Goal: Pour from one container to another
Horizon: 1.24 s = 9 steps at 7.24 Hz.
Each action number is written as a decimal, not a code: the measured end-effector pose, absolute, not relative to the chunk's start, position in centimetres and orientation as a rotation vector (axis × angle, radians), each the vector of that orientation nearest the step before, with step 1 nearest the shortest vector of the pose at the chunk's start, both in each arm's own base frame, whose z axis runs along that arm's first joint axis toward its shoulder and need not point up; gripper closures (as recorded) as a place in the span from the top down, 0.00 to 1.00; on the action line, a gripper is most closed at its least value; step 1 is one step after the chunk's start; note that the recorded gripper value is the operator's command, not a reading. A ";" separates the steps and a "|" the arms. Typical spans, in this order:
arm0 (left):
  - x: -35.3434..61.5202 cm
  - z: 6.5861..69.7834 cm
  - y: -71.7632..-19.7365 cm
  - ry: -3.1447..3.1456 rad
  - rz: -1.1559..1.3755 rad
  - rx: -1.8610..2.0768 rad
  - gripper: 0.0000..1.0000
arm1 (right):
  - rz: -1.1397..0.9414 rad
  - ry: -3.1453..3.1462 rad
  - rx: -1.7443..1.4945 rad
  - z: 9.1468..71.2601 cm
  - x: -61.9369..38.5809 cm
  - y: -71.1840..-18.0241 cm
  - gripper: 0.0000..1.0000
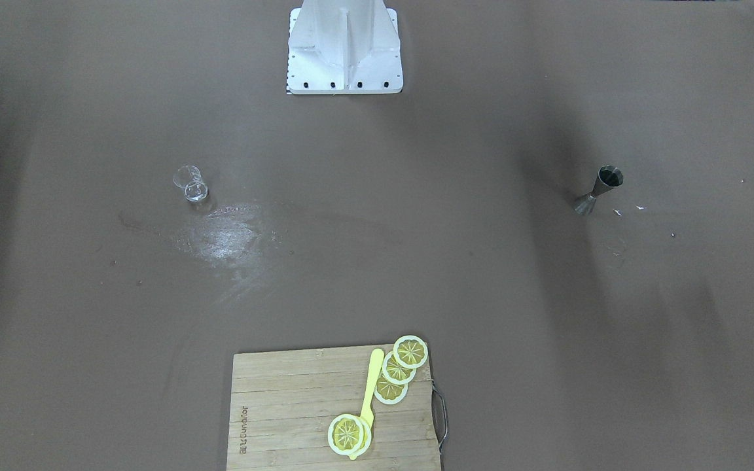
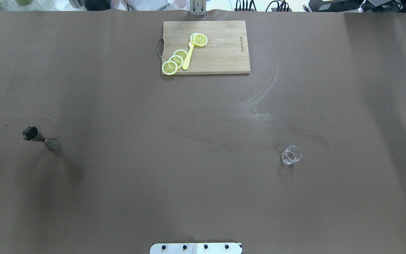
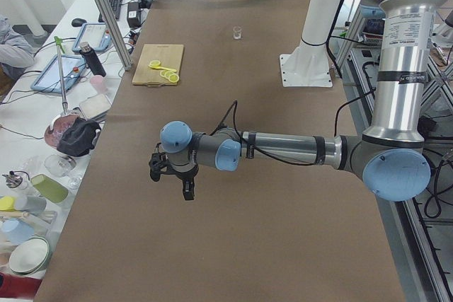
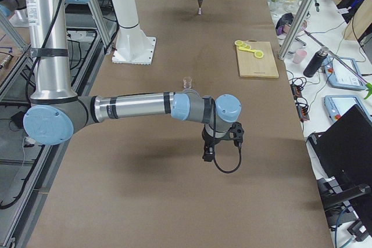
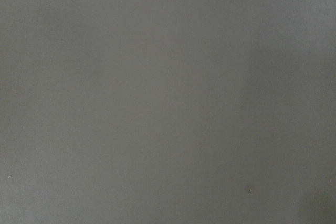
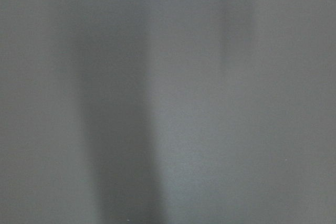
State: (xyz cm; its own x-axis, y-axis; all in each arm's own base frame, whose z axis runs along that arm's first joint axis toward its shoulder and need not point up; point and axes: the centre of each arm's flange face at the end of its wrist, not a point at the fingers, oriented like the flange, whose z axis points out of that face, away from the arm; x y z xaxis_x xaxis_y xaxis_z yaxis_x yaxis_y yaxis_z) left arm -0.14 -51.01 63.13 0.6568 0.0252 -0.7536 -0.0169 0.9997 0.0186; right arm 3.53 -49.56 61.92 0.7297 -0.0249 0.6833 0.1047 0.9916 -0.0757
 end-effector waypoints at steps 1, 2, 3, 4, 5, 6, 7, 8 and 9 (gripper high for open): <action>-0.3 62.2 -50.8 0.858 0.087 0.036 0.98 | -0.076 -0.701 -0.107 62.1 3.8 -49.8 1.00; -0.5 60.7 -50.6 0.860 0.113 0.045 0.98 | -0.077 -0.683 -0.106 62.1 3.9 -49.9 1.00; -0.7 59.7 -50.4 0.861 0.115 0.035 0.98 | -0.078 -0.679 -0.103 62.0 3.9 -50.0 1.00; -0.7 59.0 -50.3 0.859 0.115 0.031 0.98 | -0.081 -0.677 -0.097 61.8 3.9 -50.1 1.00; -0.8 58.7 -50.3 0.856 0.115 0.029 0.98 | -0.085 -0.675 -0.092 61.6 3.9 -50.3 1.00; -0.7 58.7 -50.2 0.852 0.115 0.026 0.98 | -0.086 -0.674 -0.093 61.7 3.9 -50.3 1.00; -0.7 58.8 -50.2 0.848 0.113 0.024 0.98 | -0.085 -0.673 -0.096 61.8 3.9 -50.3 1.00; -0.8 58.9 -50.1 0.846 0.109 0.021 0.98 | -0.084 -0.674 -0.101 62.0 3.9 -50.2 1.00; -0.9 59.2 -49.8 0.845 0.104 0.017 0.98 | -0.082 -0.674 -0.104 62.2 3.9 -50.0 1.00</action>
